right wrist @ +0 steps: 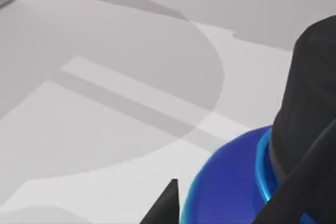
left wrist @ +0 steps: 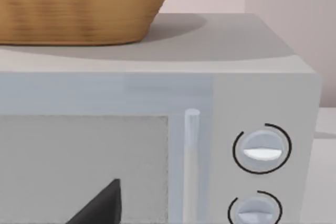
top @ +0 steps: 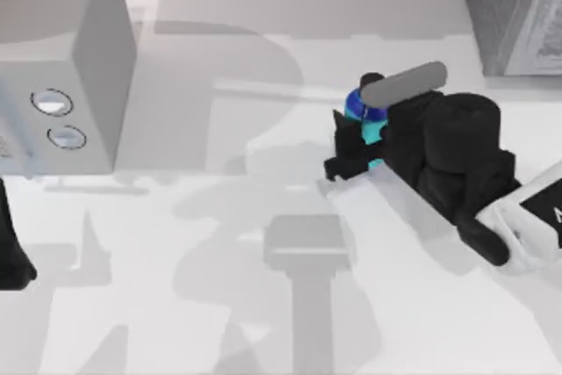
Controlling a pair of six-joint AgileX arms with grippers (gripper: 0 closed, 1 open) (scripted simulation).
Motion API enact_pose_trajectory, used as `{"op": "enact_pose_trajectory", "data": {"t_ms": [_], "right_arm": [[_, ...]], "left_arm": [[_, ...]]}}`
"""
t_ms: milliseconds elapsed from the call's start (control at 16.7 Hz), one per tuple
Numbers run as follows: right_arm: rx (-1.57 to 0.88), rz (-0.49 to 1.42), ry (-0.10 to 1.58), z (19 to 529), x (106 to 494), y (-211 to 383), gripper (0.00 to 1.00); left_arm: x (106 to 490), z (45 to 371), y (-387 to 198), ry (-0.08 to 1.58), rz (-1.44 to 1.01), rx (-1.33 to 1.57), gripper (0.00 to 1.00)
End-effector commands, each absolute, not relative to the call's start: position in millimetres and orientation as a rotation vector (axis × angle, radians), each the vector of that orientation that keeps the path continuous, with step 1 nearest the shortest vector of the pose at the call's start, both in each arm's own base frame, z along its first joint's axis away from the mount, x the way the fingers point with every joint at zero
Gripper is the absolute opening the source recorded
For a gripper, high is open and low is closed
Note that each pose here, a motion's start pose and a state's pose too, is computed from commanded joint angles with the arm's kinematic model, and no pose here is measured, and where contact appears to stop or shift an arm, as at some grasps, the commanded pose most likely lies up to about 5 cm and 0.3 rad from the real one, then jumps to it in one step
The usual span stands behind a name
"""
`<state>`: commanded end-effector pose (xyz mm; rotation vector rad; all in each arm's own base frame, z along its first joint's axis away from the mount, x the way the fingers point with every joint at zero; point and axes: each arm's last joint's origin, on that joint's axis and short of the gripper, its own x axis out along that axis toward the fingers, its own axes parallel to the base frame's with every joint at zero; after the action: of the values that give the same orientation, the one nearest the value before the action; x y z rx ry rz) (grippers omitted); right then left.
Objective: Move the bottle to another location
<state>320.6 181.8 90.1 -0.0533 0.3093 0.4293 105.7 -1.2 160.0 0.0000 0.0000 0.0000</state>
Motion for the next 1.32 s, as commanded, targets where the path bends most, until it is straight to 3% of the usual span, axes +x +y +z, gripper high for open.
{"op": "enact_pose_trajectory", "data": {"t_ms": [300, 540, 900, 1320], "right_arm": [[0.005, 0.107, 0.323, 100.8, 270.9, 91.8, 0.00], [0.036, -0.009, 0.296, 106.5, 251.7, 65.5, 0.00], [0.036, -0.002, 0.296, 104.8, 255.1, 67.4, 0.00], [0.034, -0.006, 0.305, 69.0, 293.5, 68.7, 0.00]], "left_arm": [[105.7, 160.0, -1.2, 0.000, 0.000, 0.000, 1.00], [105.7, 160.0, -1.2, 0.000, 0.000, 0.000, 1.00], [105.7, 160.0, -1.2, 0.000, 0.000, 0.000, 1.00], [105.7, 160.0, -1.2, 0.000, 0.000, 0.000, 1.00]]}}
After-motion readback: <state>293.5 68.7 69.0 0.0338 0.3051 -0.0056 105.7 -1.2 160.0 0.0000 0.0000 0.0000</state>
